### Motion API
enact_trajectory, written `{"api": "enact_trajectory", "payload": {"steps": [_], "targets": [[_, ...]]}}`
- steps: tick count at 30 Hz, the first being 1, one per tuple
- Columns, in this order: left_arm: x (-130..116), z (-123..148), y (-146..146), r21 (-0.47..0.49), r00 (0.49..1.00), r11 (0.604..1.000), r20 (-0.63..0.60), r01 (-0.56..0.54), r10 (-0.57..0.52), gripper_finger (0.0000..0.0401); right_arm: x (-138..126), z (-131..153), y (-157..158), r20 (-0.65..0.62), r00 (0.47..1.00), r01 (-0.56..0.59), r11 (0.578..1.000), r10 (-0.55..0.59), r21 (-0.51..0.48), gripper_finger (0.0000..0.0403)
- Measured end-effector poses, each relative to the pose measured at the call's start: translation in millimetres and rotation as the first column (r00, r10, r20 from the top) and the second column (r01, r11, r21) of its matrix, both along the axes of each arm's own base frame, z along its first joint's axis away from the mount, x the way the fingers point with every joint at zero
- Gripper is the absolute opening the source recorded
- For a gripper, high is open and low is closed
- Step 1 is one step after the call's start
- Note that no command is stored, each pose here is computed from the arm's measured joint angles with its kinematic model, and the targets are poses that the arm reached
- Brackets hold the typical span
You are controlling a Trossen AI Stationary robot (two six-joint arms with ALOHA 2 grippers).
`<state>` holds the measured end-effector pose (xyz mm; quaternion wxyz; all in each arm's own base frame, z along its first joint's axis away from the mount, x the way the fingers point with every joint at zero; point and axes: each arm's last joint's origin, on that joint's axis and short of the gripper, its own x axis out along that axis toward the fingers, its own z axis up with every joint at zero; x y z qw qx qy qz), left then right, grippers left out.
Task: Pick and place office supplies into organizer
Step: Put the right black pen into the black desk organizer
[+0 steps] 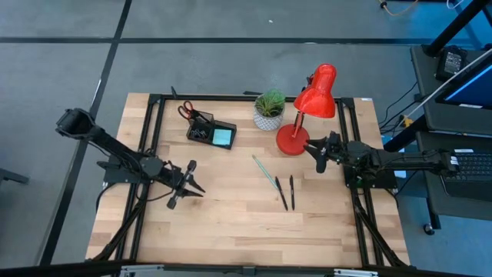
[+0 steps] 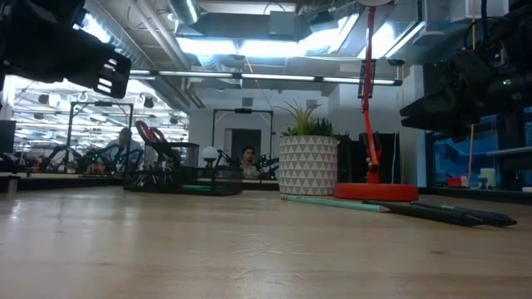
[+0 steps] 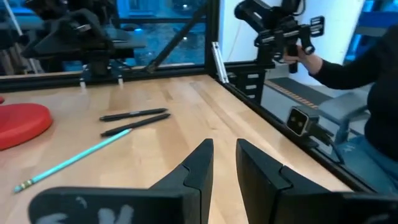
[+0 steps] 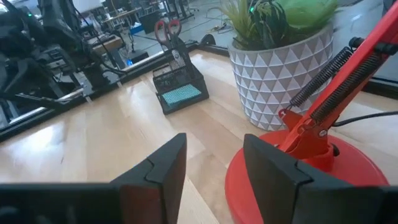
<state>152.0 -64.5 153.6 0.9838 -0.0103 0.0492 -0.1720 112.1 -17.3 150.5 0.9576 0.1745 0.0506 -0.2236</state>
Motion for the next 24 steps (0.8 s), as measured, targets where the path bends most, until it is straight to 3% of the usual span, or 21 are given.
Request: {"api": "enact_trajectory", "payload": {"steps": [8,13,18,24], "targets": [[-1.5,-11.2,20.6,-0.011,0.982,0.983,-0.026,-0.186,0.185,0.0055,-0.1,0.1,-0.3,0.001,1.000,0.009,1.000,-0.009,-0.002,0.0167],[1.5,-12.0,31.5,0.015,0.989,0.989,-0.025,-0.145,0.145,0.0046,-0.1,0.2,-0.3,0.010,1.000,0.014,1.000,-0.015,0.015,0.0168],[3.9,-11.4,47.3,0.071,0.974,0.972,-0.002,-0.224,0.225,0.0040,0.0,1.1,-0.3,0.021,1.000,0.015,1.000,-0.015,0.019,0.0168],[1.9,-5.4,64.2,0.065,0.980,0.978,0.039,-0.199,0.196,0.0038,0.1,1.1,-0.3,0.023,1.000,0.015,1.000,-0.016,0.021,0.0168]]}}
